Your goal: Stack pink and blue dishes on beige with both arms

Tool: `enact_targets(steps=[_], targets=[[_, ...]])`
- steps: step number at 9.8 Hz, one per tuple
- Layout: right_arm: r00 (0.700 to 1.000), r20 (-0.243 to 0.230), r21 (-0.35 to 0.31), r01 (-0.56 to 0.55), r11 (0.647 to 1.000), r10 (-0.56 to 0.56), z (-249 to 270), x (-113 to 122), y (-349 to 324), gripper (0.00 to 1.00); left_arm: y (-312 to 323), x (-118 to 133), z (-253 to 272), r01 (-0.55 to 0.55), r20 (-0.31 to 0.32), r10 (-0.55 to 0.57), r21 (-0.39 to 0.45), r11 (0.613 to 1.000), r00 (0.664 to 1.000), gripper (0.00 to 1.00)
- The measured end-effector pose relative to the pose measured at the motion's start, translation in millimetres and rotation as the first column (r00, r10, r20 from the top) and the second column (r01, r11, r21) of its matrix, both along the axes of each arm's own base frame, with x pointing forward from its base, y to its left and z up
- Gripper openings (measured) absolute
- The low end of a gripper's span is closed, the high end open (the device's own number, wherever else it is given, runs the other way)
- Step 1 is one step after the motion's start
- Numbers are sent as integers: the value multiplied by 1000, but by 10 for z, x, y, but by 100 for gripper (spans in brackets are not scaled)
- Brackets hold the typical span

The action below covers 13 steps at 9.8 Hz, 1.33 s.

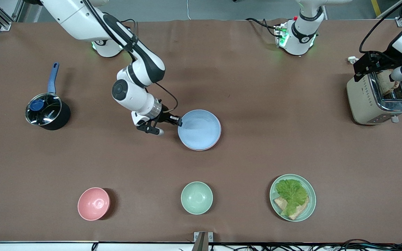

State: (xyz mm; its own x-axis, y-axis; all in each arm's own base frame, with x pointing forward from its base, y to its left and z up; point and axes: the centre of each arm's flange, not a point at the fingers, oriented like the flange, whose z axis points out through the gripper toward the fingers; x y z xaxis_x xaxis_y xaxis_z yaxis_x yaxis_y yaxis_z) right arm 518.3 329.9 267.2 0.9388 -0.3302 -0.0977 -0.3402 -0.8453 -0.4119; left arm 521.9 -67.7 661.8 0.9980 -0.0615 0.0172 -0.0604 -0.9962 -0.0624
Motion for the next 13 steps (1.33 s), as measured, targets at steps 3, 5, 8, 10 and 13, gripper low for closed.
enact_targets(steps=[3, 5, 8, 10, 13], targets=[[999, 43, -90, -7, 996, 10, 1250, 210, -671, 99, -7, 4, -25, 1, -5, -1, -2, 1000, 1000, 100], [999, 52, -270, 5, 963, 9, 2074, 207, -1436, 100, 21, 9, -31, -10, -9, 9, -19, 1000, 1000, 100], [1000, 25, -438, 18, 899, -8, 3074, 348, -2619, 100, 108, 20, -35, -44, -14, 43, -53, 998, 999, 100], [996, 15, -455, -70, 888, 86, 3571, 326, -3246, 100, 128, 24, -38, -48, -15, 47, -54, 997, 999, 100], [991, 19, -460, -108, 882, 131, 4225, 153, -3568, 100, 231, 34, -38, -67, -15, 66, -54, 996, 998, 100]])
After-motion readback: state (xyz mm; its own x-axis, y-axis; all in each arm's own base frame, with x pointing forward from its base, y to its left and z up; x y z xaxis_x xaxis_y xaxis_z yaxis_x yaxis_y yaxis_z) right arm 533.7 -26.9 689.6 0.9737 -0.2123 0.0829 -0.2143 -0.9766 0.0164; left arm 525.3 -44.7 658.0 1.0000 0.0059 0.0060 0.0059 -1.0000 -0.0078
